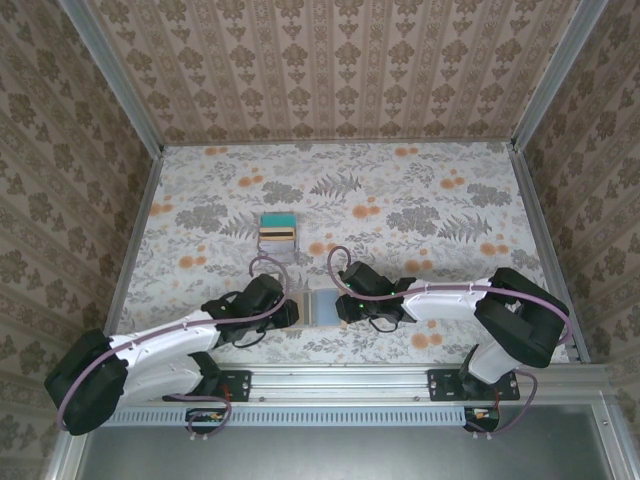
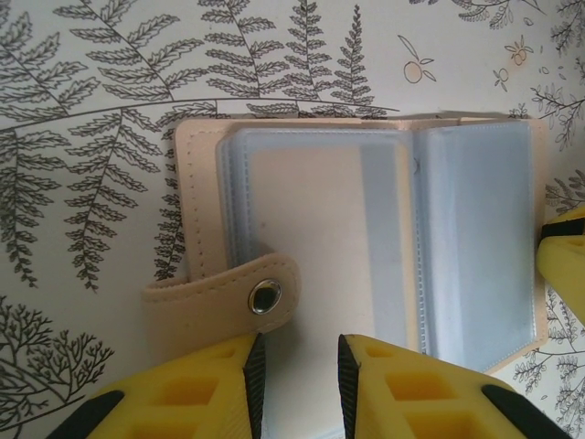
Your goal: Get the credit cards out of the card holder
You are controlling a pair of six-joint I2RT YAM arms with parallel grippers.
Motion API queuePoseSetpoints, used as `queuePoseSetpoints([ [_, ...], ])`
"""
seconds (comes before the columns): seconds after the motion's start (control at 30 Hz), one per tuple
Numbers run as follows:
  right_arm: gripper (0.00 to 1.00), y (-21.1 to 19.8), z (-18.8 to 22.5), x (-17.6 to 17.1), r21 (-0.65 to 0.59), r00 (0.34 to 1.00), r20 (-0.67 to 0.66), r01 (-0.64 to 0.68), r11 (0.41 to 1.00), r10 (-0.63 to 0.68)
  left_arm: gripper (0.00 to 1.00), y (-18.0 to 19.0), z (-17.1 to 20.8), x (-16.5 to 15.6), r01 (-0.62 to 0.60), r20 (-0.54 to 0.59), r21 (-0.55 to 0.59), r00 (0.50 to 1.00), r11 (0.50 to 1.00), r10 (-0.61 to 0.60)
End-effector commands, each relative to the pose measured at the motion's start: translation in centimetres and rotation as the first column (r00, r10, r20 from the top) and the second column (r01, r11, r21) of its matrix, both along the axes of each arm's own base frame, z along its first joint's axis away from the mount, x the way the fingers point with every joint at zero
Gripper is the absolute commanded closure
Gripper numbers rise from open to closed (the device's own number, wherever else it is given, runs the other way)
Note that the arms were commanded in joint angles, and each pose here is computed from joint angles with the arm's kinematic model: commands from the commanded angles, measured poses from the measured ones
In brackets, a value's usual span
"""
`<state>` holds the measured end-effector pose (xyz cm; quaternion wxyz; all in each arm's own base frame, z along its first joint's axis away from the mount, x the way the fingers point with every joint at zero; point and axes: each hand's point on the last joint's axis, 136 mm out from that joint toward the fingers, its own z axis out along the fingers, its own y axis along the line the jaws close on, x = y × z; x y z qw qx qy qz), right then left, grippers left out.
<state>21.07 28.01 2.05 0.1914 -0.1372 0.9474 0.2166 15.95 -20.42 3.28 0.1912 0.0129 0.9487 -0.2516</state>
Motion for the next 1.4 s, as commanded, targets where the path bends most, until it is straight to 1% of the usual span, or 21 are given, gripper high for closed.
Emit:
queuePoseSetpoints([
  [0.0,0.79,0.0,-0.5,-0.2,-0.019,1.000,-0.014,-0.001,1.000,0.001,0.70,0.9,-1.0,-0.5,-0.008,-0.022,0.040,1.000,0.999,0.009],
  [0.33,0.79,0.5,-0.5,0.0,-0.014,1.000,-0.020,-0.007,1.000,0.007,0.70,-0.2,-1.3,-1.0,0.027,-0.042,0.011,0.999,1.000,-0.027],
  [0.43,0.79,0.5,-0.5,0.0,-0.013,1.000,-0.021,-0.006,1.000,0.006,0.69,-0.6,-1.4,-1.1,0.041,-0.047,0.005,0.998,0.999,-0.040],
  [0.67,0.79,0.4,-0.7,-0.2,-0.018,1.000,-0.025,-0.006,1.000,0.005,0.56,-2.7,0.1,-0.9,0.084,-0.003,-0.071,0.996,0.994,-0.084],
  [0.77,0.79,0.4,-0.7,-0.2,-0.016,1.000,-0.026,-0.007,1.000,0.006,0.52,-3.2,0.4,-0.9,0.091,0.004,-0.089,0.996,0.992,-0.091],
  [0.87,0.79,0.4,-0.8,-0.1,-0.018,1.000,-0.026,-0.004,1.000,0.004,0.49,-3.4,0.3,-0.9,0.097,-0.001,-0.094,0.995,0.991,-0.097],
  [0.97,0.79,0.4,-0.8,-0.2,-0.018,1.000,-0.027,-0.004,1.000,0.003,0.47,-3.4,0.4,-0.9,0.096,0.002,-0.099,0.995,0.990,-0.097],
  [1.17,0.79,0.3,-0.8,-0.2,-0.019,1.000,-0.028,-0.002,1.000,0.001,0.46,-3.7,0.9,-0.8,0.099,0.014,-0.121,0.995,0.988,-0.098],
  [1.37,0.78,-0.4,0.6,0.0,-0.027,1.000,0.011,0.013,1.000,-0.013,0.46,-1.6,1.5,-0.6,0.044,0.043,-0.065,0.998,0.997,-0.041],
])
